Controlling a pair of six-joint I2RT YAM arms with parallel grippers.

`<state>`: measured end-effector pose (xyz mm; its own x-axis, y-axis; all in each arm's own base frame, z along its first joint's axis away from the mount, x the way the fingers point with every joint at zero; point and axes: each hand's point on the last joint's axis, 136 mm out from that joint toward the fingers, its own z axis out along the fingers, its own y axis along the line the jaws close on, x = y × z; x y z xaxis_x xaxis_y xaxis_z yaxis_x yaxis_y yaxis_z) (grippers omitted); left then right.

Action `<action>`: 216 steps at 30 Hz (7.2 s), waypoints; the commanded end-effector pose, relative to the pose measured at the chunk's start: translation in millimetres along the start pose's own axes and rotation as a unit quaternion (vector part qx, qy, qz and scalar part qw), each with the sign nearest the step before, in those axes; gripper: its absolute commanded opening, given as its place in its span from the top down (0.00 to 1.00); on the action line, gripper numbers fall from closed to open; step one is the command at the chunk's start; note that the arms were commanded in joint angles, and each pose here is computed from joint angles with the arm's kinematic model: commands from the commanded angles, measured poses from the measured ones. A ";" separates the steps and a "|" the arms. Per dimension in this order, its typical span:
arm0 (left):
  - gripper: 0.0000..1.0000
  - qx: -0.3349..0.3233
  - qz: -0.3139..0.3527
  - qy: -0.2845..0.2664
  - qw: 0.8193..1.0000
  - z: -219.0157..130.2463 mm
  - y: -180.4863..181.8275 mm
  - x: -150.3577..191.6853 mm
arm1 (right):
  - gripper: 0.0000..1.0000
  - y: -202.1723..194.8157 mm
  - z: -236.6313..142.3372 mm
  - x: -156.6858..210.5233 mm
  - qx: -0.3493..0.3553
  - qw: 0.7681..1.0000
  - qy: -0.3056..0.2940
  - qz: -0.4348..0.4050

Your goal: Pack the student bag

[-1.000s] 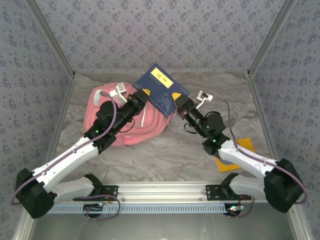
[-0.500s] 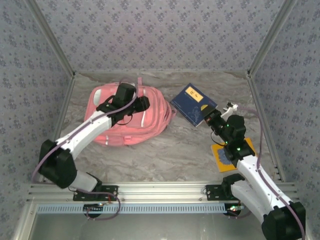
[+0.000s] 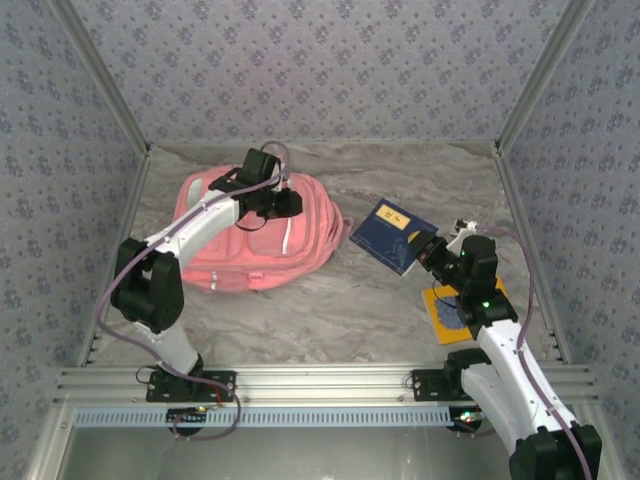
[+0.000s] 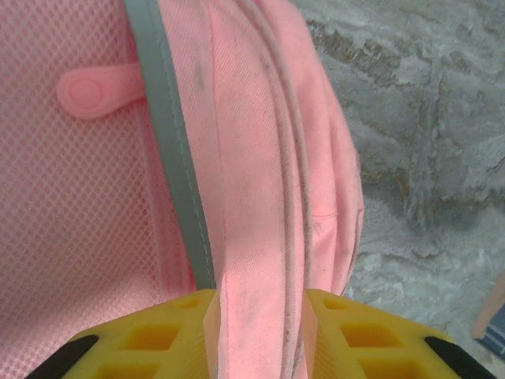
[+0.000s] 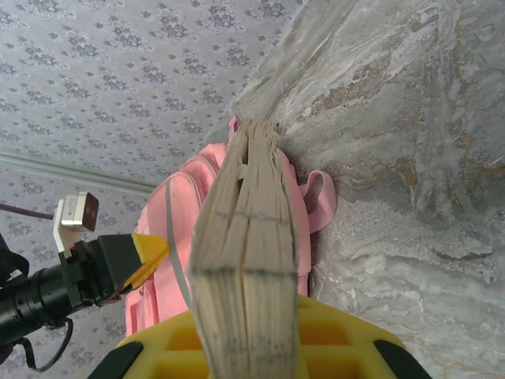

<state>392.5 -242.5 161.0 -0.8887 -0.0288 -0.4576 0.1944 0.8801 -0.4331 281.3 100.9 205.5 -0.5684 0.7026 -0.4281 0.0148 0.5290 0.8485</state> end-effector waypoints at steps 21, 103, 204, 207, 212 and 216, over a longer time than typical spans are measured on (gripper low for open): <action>0.68 -0.015 0.011 0.003 1.000 -14.9 12.9 -3.7 | 1.00 3.8 4.0 -2.3 -0.028 1.000 0.010 -0.003; 1.00 0.373 0.212 -0.077 0.900 -223.9 -140.4 -25.0 | 1.00 142.3 40.4 73.6 -0.159 0.970 0.161 -0.084; 0.58 0.211 -0.036 0.007 0.977 -44.1 -108.9 29.9 | 0.06 -143.7 40.3 -20.3 0.442 0.886 0.090 -0.108; 0.57 0.207 -0.027 0.030 0.977 -23.2 -119.4 55.6 | 0.04 -162.9 43.7 -16.8 0.452 0.879 0.117 -0.101; 0.57 0.184 -0.029 0.075 0.980 14.9 -119.4 94.7 | 0.02 -171.6 51.3 2.1 0.438 0.881 0.154 -0.089; 0.57 0.163 -0.037 0.110 0.980 41.4 -107.7 116.9 | 0.02 -168.7 52.1 29.2 0.399 0.897 0.181 -0.061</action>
<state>282.6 -358.9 138.3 -0.9585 0.0593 -0.2789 0.2449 0.6720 -0.6989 318.4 40.6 38.3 -0.8070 0.5052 -0.3060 0.4696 0.8630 0.1862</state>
